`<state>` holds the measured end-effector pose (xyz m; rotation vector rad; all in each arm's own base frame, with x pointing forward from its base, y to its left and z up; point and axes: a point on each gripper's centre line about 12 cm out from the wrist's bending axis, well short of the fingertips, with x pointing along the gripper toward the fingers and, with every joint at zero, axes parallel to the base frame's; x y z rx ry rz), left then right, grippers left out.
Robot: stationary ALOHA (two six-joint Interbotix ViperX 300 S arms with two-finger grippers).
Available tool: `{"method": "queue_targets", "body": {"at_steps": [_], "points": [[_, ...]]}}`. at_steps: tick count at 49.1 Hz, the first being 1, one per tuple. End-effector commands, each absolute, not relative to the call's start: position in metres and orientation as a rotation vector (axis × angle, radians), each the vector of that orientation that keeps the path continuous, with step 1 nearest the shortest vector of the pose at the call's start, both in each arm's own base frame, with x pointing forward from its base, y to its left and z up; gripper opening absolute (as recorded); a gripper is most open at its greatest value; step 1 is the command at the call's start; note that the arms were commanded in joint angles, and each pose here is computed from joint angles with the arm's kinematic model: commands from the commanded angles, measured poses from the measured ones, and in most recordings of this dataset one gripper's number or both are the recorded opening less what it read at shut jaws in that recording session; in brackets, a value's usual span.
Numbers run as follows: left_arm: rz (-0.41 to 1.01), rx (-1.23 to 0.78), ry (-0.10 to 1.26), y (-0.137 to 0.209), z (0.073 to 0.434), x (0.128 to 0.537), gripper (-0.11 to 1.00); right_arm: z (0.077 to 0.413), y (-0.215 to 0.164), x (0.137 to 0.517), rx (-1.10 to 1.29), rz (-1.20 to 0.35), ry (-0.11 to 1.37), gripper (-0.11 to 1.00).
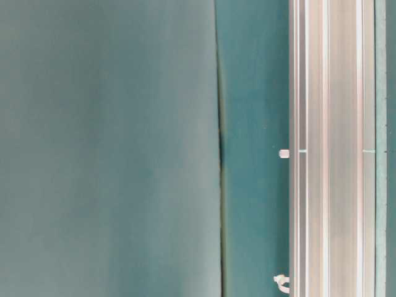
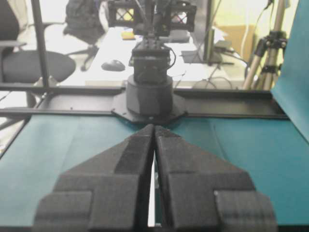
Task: Lift the large metal rail with both hands.
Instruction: 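Move both grippers inward toward the ends of the silver rail, then lower both open grippers over the rail near each end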
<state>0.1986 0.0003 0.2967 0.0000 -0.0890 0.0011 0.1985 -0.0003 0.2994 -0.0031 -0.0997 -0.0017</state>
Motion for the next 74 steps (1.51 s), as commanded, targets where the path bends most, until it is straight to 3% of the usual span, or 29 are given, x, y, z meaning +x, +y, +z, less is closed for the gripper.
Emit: {"method": "queue_targets", "body": {"at_steps": [1,6,10,15,35,59,74], "points": [[0.012,-0.039,-0.088,0.003,0.311,0.203,0.14,0.301,-0.003,0.202,0.025,-0.014,-0.092,0.11],[0.014,-0.068,-0.013,0.003,0.313,0.207,0.04,0.304,-0.007,0.206,0.104,-0.037,-0.038,0.01],[0.011,-0.078,0.027,0.002,0.317,0.208,-0.02,0.307,-0.007,0.207,0.121,-0.040,0.026,0.00],[0.003,-0.074,0.071,0.000,0.323,0.211,-0.02,0.308,-0.007,0.209,0.126,-0.039,0.105,0.00],[0.007,-0.087,0.488,-0.005,0.318,0.242,-0.02,0.278,-0.005,0.224,0.303,-0.086,0.558,0.00],[0.078,-0.147,0.961,-0.004,0.281,0.273,-0.02,0.246,0.000,0.266,0.286,-0.112,1.117,0.00],[0.082,-0.119,1.143,-0.006,0.256,0.288,-0.02,0.235,-0.002,0.279,0.254,-0.130,1.306,0.00]]}}
